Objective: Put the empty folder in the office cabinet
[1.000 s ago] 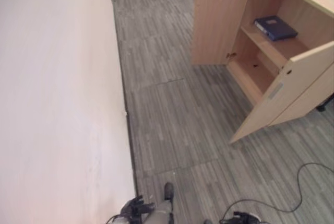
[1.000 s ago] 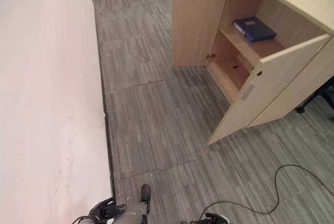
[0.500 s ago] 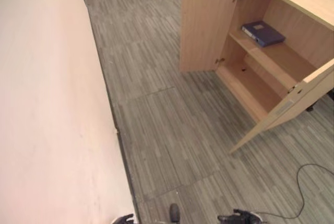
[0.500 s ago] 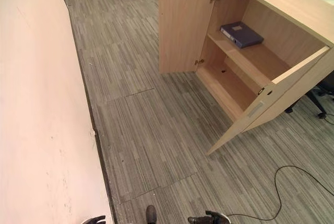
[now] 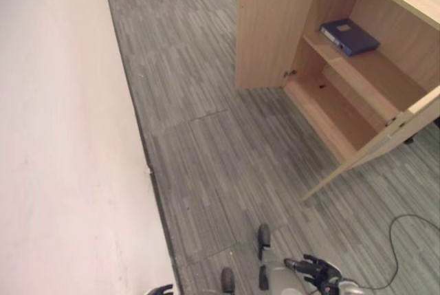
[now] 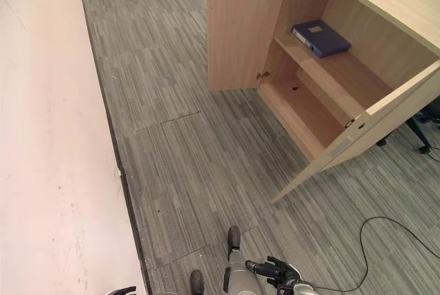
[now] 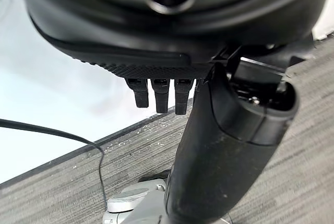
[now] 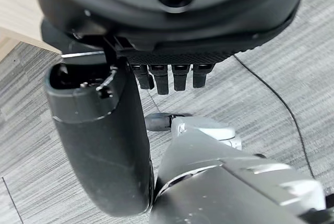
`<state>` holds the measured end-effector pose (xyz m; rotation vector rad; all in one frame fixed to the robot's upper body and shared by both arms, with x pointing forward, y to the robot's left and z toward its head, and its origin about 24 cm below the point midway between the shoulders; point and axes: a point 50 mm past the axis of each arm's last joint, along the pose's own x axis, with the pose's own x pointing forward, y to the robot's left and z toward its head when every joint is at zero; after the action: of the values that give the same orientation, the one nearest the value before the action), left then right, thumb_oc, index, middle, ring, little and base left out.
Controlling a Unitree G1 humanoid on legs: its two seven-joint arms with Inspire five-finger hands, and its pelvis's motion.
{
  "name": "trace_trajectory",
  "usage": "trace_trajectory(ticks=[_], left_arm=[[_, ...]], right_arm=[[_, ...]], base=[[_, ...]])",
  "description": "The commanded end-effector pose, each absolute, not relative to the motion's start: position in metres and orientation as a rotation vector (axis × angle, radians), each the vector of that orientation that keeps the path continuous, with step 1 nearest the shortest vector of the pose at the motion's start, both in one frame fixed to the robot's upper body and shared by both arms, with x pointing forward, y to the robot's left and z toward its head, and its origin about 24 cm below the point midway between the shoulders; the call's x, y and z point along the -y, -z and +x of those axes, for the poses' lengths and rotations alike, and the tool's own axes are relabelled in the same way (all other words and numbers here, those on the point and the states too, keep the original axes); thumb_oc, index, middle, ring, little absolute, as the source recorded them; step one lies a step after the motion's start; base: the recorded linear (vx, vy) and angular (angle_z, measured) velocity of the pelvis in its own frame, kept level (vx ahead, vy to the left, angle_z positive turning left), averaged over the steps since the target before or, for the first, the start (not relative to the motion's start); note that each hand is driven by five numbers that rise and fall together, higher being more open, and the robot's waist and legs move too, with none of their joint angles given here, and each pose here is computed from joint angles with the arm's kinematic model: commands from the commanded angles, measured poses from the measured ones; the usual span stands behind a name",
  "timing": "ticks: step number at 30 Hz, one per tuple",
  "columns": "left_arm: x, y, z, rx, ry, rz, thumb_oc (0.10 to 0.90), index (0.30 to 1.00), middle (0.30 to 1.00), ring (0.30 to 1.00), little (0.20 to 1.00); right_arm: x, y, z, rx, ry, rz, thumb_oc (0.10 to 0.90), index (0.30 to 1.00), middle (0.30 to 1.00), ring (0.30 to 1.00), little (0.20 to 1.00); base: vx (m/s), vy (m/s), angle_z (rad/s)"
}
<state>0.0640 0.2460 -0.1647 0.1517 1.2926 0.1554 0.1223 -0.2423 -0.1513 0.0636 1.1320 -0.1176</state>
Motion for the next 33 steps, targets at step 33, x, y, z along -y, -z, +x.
trace_trajectory(ticks=[33], left_arm=[[-0.249,0.168,0.034,-1.397,-0.172,0.178,0.800,0.900,0.900,0.900,0.900]], right_arm=[[0.259,0.163,-0.039,-1.769,-0.145,-0.266,0.800,0.900,0.900,0.900,0.900]], base=[[0.27,-0.068,0.08]])
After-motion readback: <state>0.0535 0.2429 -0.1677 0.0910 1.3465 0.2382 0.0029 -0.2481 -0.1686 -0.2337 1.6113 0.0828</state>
